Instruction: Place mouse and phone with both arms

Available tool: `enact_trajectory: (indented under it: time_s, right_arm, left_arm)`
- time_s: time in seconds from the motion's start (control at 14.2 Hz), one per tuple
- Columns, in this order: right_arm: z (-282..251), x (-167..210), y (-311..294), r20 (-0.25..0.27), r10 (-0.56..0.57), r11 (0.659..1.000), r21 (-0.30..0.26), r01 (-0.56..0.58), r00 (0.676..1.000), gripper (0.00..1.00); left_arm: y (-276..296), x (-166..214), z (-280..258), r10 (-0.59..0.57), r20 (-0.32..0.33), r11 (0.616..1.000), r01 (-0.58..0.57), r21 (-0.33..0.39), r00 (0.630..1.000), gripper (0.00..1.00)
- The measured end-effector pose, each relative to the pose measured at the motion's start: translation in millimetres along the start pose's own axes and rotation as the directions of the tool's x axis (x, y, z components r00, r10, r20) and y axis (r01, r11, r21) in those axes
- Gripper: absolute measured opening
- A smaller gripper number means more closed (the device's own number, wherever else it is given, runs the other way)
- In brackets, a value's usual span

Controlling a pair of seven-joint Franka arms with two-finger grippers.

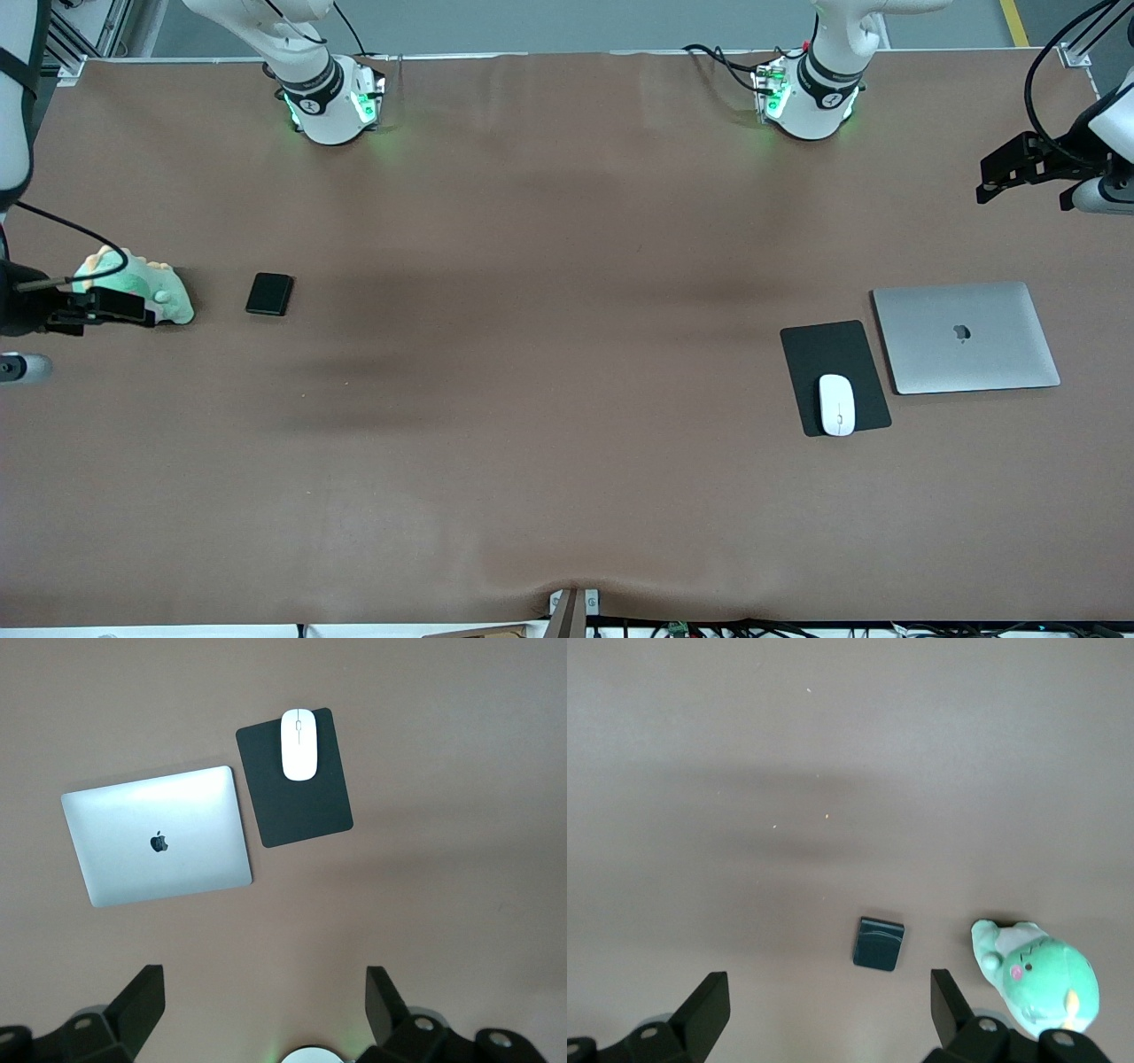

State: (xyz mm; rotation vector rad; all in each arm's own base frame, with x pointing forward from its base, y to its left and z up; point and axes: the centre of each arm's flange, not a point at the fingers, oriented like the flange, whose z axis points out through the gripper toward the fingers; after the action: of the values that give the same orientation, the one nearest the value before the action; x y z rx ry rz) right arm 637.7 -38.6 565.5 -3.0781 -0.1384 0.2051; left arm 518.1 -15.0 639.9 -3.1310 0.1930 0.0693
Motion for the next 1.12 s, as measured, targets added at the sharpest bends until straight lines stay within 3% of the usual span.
enact_trajectory:
  time_s: [0.7, 1.12]
  right_arm:
    - [-96, -91, -29, -0.046, 0.019, 1.0, -0.005, -0.019, 0.999, 1.0]
    - [-70, -141, -36, 0.0, 0.026, 1.0, 0.005, -0.026, 1.0, 1.0]
  left_arm:
    - [1, -1, -3, 0.001, -0.004, 1.0, -0.001, 0.0, 1.0, 1.0]
    - [1, -1, -3, 0.001, -0.004, 1.0, -0.001, 0.0, 1.0, 1.0]
